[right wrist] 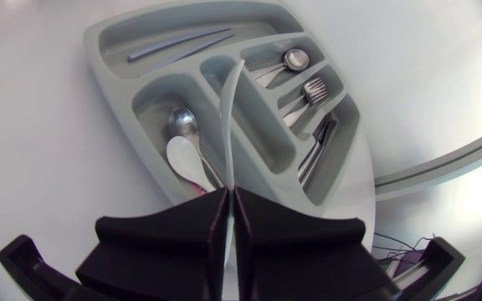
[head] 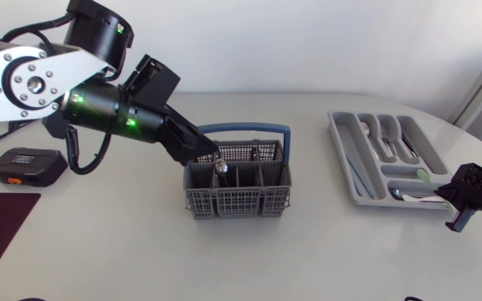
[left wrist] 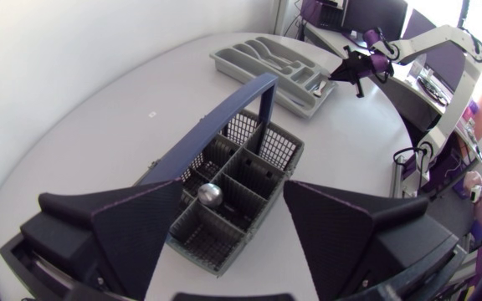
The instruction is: Unload the cutlery basket into the drawer organizer.
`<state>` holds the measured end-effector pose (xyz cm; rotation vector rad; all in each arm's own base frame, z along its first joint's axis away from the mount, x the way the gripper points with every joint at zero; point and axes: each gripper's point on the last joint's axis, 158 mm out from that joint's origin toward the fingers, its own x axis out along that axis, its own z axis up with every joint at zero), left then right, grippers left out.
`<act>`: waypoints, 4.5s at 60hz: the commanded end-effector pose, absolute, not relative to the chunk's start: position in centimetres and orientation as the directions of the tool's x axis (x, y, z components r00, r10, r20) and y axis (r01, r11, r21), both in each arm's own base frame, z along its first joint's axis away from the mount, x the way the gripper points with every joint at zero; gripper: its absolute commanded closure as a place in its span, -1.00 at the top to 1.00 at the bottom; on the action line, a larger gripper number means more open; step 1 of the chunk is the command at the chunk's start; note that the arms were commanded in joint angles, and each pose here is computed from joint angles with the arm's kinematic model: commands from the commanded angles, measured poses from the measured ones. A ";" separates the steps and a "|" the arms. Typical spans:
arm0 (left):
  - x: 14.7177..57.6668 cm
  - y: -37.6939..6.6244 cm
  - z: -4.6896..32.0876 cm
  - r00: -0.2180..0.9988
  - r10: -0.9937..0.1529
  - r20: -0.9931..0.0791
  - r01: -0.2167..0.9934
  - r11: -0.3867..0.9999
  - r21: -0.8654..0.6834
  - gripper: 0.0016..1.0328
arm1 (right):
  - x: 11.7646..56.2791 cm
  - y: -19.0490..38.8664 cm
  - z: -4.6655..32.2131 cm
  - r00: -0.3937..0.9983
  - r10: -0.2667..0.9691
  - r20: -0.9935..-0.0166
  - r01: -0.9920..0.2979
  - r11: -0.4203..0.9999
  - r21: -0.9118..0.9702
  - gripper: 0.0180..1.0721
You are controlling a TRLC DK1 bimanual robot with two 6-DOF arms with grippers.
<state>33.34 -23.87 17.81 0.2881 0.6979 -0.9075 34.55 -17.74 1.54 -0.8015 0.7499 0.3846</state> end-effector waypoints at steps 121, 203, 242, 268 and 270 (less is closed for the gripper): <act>32.2 -21.3 13.4 0.422 -0.572 -0.704 0.802 0.598 -0.005 0.64 | 34.2 6.4 13.2 0.702 0.265 -0.661 -0.623 0.678 -0.390 0.65; 31.4 -19.2 7.1 0.377 -0.596 -0.709 0.860 0.509 0.030 0.64 | 35.1 30.8 10.7 0.423 0.611 -0.669 -0.736 0.662 0.140 0.56; 31.6 -21.9 6.9 0.402 -0.660 -0.635 0.875 0.480 0.055 0.64 | 34.6 32.7 8.5 0.442 0.622 -0.647 -0.725 0.672 0.151 0.12; 31.7 -22.7 5.7 0.378 -0.663 -0.646 0.882 0.470 0.034 0.64 | 35.3 32.1 6.5 0.505 0.550 -0.665 -0.679 0.729 0.087 0.09; 31.8 -22.7 5.8 0.380 -0.663 -0.646 0.881 0.471 0.035 0.64 | 35.3 32.2 6.4 0.508 0.547 -0.666 -0.678 0.731 0.084 0.09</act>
